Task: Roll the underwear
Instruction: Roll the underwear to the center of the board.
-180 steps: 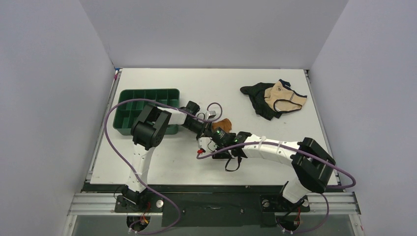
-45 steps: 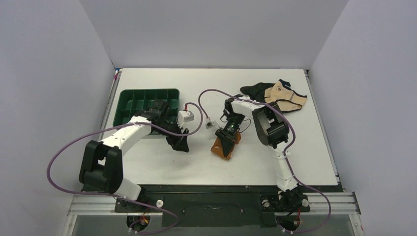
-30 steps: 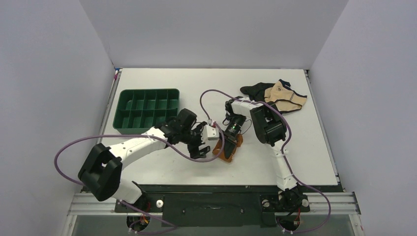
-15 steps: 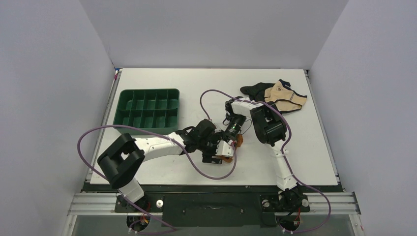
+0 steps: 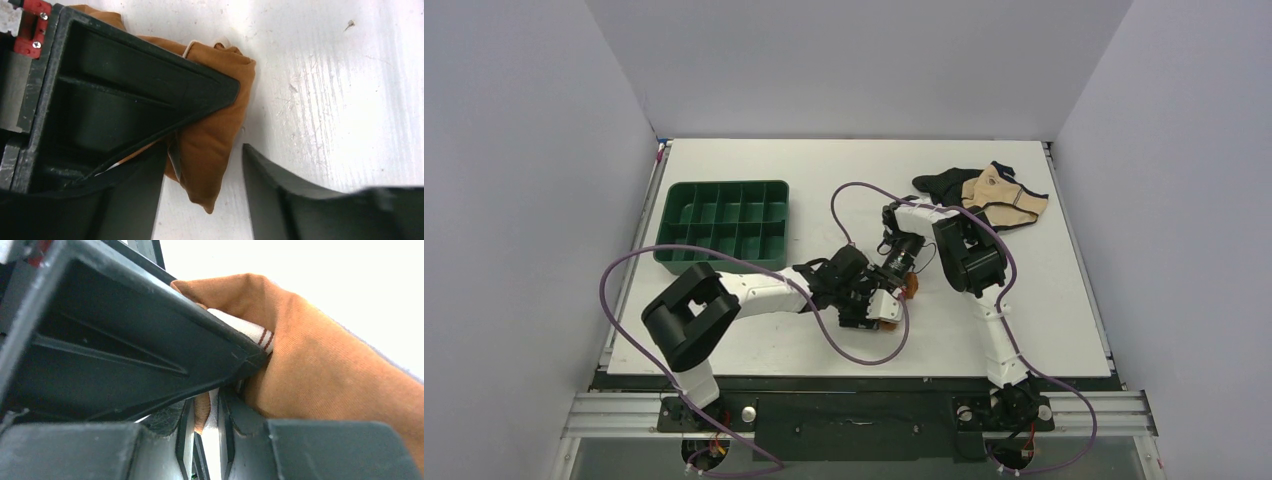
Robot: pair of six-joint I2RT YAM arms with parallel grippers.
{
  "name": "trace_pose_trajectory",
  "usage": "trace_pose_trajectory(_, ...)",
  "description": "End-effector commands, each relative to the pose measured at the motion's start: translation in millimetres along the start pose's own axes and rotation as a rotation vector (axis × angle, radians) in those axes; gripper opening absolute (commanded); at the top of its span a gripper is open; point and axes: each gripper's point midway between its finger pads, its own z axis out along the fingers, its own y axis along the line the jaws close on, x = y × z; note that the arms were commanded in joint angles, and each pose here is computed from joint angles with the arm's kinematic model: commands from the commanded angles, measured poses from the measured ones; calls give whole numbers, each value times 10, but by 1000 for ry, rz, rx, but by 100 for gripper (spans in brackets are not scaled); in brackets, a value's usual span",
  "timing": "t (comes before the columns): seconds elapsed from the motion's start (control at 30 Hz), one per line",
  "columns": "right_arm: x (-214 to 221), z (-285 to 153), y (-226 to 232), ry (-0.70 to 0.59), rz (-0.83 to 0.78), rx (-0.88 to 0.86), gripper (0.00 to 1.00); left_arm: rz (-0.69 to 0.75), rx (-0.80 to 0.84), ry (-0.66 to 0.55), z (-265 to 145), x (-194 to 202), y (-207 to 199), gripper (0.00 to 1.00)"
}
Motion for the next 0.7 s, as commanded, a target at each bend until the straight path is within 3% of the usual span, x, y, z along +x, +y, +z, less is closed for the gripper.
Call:
trace_pose_trajectory(0.0, 43, 16, -118, 21, -34, 15, 0, 17, 4, -84, 67, -269, 102, 48)
trace_pose_trajectory(0.2, 41, 9, -113, 20, -36, 18, 0, -19, 32, -69, 105, -234, 45, 28)
trace_pose_trajectory(0.3, 32, -8, -103, 15, -38, 22, 0, -56, 60, -54, 96, -221, -12, 7)
trace_pose_trajectory(0.37, 20, -51, -80, 4, -43, 32, 6, -88, 79, -44, 82, -202, -56, 0)
trace_pose_trajectory(0.47, 4, -164, -24, -23, -55, 57, 21, -131, 109, -17, 62, -128, -153, 0)
trace_pose_trajectory(0.67, -11, -371, 82, -78, -80, 99, 34, -223, 158, -7, 38, -29, -278, 0)
